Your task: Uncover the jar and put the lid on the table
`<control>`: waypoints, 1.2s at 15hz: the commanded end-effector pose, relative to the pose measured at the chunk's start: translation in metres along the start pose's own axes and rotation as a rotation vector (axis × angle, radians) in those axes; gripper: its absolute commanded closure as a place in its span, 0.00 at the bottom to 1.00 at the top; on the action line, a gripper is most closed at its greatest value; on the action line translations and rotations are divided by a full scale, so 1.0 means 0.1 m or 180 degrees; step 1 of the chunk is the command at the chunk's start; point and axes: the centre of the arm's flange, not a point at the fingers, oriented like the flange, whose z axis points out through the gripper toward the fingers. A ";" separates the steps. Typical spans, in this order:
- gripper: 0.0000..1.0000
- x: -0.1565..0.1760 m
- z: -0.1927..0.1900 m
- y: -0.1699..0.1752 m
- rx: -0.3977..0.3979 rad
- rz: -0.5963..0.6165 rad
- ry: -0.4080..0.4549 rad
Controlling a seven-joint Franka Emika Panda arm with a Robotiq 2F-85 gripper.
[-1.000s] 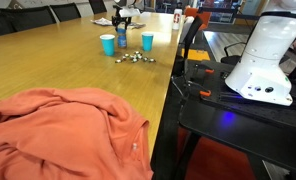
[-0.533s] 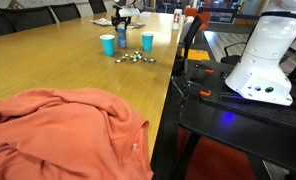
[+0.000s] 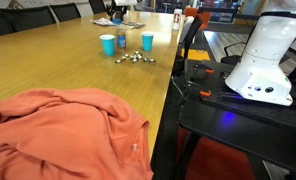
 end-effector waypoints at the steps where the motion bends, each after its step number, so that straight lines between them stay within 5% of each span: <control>1: 0.46 -0.47 -0.50 -0.25 -0.0072 -0.0331 -0.0070; 7: 0.46 -1.23 -0.70 -1.08 0.0003 -0.1377 -0.0272; 12: 0.46 -1.99 -0.49 -1.83 0.0461 -0.2191 -0.0549; 18: 0.46 -2.64 -0.29 -2.31 0.0902 -0.2953 -0.0323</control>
